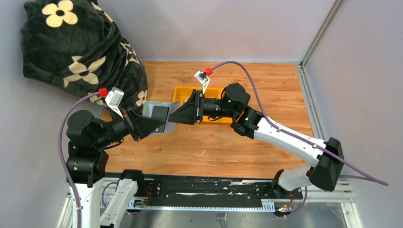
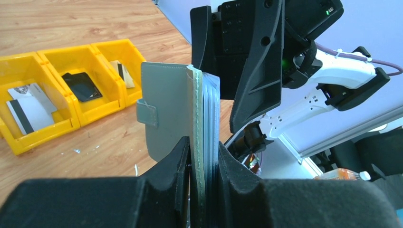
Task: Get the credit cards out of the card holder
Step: Remove the credit card from the card holder.
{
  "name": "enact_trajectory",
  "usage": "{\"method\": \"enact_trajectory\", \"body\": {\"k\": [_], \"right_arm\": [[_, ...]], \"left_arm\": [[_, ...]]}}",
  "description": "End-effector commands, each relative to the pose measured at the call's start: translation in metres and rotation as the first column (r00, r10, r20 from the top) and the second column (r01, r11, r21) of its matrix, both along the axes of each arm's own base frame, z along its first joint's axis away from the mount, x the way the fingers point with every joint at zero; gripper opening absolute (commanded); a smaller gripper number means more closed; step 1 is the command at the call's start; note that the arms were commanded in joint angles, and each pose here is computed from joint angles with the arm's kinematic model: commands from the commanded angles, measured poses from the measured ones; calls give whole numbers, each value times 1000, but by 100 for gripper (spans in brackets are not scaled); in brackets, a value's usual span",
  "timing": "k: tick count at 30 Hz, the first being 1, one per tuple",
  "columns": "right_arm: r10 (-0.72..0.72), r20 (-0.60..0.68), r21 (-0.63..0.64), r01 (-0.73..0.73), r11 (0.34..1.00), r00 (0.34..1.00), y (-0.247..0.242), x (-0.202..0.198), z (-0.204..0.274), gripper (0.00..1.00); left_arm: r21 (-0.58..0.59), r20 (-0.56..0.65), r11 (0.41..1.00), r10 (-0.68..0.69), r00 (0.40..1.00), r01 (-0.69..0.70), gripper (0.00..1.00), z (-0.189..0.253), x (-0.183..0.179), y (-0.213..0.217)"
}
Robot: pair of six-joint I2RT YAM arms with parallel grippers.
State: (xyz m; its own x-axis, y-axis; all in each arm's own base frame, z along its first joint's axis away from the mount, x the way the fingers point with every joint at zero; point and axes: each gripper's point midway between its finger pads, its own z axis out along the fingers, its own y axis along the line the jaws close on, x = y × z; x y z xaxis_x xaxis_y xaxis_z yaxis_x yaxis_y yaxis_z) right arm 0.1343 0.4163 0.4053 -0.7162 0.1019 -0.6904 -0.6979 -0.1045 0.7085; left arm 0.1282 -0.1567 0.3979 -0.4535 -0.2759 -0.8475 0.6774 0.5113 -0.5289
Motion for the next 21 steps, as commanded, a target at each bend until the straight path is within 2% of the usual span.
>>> {"method": "enact_trajectory", "body": {"k": [1, 9, 17, 21], "right_arm": [[41, 6, 70, -41, 997, 999, 6, -7, 21, 48], [47, 9, 92, -48, 995, 999, 5, -7, 27, 43], [35, -34, 91, -32, 995, 999, 12, -1, 19, 45], [-15, -50, 76, 19, 997, 999, 17, 9, 17, 45]], "left_arm": [[-12, 24, 999, -52, 998, 52, 5, 4, -6, -5], [7, 20, 999, -47, 999, 47, 5, -4, -3, -4], [-3, 24, 998, -62, 998, 62, 5, 0, -8, -5], [0, 38, 998, -62, 997, 62, 8, 1, -11, -5]]}}
